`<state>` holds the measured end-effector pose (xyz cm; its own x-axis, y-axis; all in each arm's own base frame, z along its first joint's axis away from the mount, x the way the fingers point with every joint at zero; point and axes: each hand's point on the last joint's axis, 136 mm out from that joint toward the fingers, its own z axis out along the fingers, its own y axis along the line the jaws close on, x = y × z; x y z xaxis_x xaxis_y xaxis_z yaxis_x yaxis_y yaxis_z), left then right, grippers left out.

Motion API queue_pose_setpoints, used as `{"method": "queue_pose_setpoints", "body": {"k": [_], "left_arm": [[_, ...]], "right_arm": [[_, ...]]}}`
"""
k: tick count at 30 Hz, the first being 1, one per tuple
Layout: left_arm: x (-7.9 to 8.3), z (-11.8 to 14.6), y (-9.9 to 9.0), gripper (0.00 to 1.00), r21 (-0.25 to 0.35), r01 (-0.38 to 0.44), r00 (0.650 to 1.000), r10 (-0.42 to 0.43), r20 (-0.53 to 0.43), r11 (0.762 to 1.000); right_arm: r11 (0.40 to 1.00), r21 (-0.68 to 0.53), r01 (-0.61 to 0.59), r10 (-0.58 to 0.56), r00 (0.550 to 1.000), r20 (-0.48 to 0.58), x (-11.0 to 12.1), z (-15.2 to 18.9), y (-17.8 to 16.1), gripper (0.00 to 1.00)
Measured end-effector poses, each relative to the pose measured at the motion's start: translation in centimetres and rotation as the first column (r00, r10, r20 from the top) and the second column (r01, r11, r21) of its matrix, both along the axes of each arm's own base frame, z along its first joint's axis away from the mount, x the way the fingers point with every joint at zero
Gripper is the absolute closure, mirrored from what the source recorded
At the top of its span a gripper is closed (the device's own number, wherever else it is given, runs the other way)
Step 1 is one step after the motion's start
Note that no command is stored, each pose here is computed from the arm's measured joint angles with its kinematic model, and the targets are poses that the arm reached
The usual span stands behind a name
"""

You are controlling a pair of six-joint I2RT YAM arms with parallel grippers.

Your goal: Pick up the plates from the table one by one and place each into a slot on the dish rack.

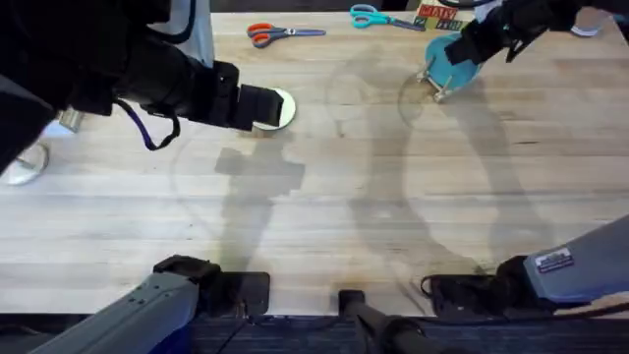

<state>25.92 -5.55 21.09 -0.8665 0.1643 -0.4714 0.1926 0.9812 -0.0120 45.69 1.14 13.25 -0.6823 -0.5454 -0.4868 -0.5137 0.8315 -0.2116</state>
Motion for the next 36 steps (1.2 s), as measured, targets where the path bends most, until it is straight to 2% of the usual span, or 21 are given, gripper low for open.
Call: {"method": "queue_pose_setpoints", "body": {"k": [4, 10, 15, 19, 24, 31, 36], "left_arm": [[0.0, 0.0, 0.0, 0.007, 0.000, 0.000, 1.000, 0.000, 0.000, 1.000], [0.0, 0.0, 0.0, 0.008, 0.000, 0.000, 1.000, 0.000, 0.000, 1.000], [0.0, 0.0, 0.0, 0.007, 0.000, 0.000, 1.000, 0.000, 0.000, 1.000], [0.0, 0.0, 0.0, 0.008, 0.000, 0.000, 1.000, 0.000, 0.000, 1.000], [0.0, 0.0, 0.0, 0.007, 0.000, 0.000, 1.000, 0.000, 0.000, 1.000], [0.0, 0.0, 0.0, 0.008, 0.000, 0.000, 1.000, 0.000, 0.000, 1.000], [0.0, 0.0, 0.0, 0.007, 0.000, 0.000, 1.000, 0.000, 0.000, 1.000]], "right_arm": [[1.000, -0.002, -0.003, 0.003, 1.000, 0.002, 0.0, 0.1, 0.0, 0.745], [1.000, -0.001, -0.004, 0.004, 1.000, 0.002, 0.0, 0.1, 0.0, 0.628], [1.000, -0.001, -0.004, 0.004, 1.000, 0.002, 0.0, 0.1, 0.0, 0.458], [1.000, -0.001, -0.004, 0.004, 1.000, 0.002, 0.0, 0.1, 0.0, 0.375], [1.000, -0.002, -0.003, 0.003, 1.000, 0.019, 0.4, 0.7, 0.0, 0.344], [1.000, -0.020, 0.009, -0.007, 0.994, 0.106, 2.3, 4.3, -0.4, 0.335], [1.000, -0.026, 0.012, -0.009, 0.997, 0.082, 1.8, 5.5, -0.4, 0.333]]}}
